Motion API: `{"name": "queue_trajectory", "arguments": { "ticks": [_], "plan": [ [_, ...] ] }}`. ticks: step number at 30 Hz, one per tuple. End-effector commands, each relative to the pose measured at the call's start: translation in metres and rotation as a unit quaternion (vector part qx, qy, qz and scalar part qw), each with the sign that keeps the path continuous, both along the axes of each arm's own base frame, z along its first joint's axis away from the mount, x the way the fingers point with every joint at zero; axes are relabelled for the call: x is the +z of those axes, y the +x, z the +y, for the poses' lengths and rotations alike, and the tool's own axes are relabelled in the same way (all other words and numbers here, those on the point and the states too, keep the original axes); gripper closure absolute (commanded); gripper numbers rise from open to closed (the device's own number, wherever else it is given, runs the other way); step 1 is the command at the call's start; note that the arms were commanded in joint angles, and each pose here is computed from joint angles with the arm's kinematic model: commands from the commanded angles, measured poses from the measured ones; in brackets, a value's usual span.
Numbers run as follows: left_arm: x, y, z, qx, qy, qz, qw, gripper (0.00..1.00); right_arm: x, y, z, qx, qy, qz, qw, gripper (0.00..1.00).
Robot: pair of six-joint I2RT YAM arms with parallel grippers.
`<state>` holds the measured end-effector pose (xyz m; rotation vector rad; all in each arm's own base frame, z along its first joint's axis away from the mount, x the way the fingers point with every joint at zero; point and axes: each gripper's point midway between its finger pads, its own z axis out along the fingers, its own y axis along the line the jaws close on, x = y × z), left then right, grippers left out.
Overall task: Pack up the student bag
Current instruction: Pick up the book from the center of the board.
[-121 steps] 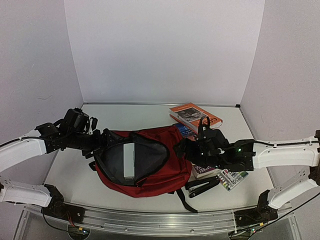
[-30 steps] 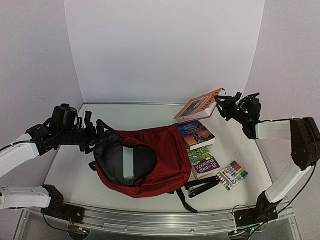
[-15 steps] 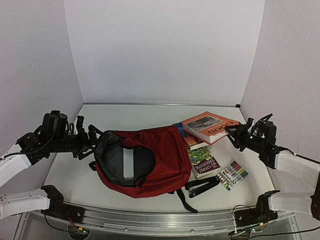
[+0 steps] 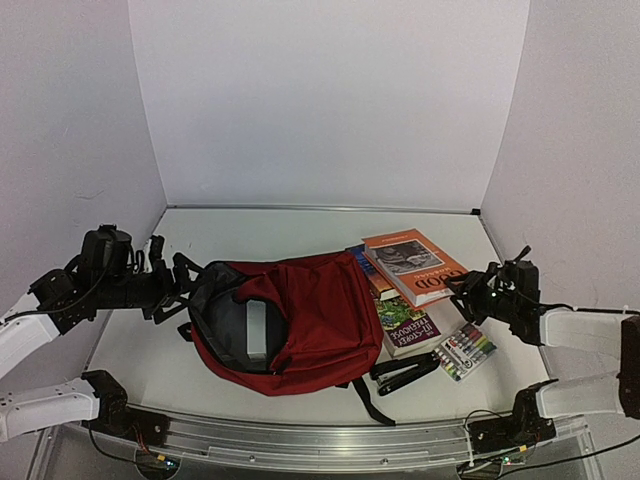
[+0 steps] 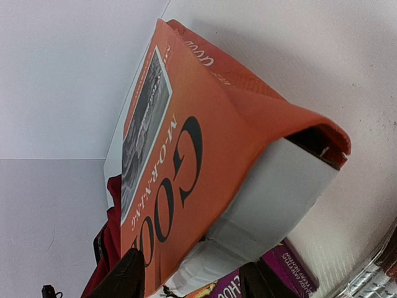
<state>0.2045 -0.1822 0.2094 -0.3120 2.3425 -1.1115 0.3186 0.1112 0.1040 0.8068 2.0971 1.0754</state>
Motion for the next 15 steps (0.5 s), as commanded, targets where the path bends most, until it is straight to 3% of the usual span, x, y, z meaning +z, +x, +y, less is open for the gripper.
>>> {"name": "queue_trajectory", "arguments": {
  "ticks": [1,15],
  "plan": [
    [0.002,0.002,0.005,0.016,-0.001,-0.004,1.000,0.00,0.004,0.014,-0.002,-0.018,0.014,-0.039,0.999,0.47],
    [0.003,0.002,0.008,0.020,0.006,-0.005,1.000,0.00,-0.035,0.025,0.002,-0.030,0.044,-0.008,0.999,0.40]
  ]
}}
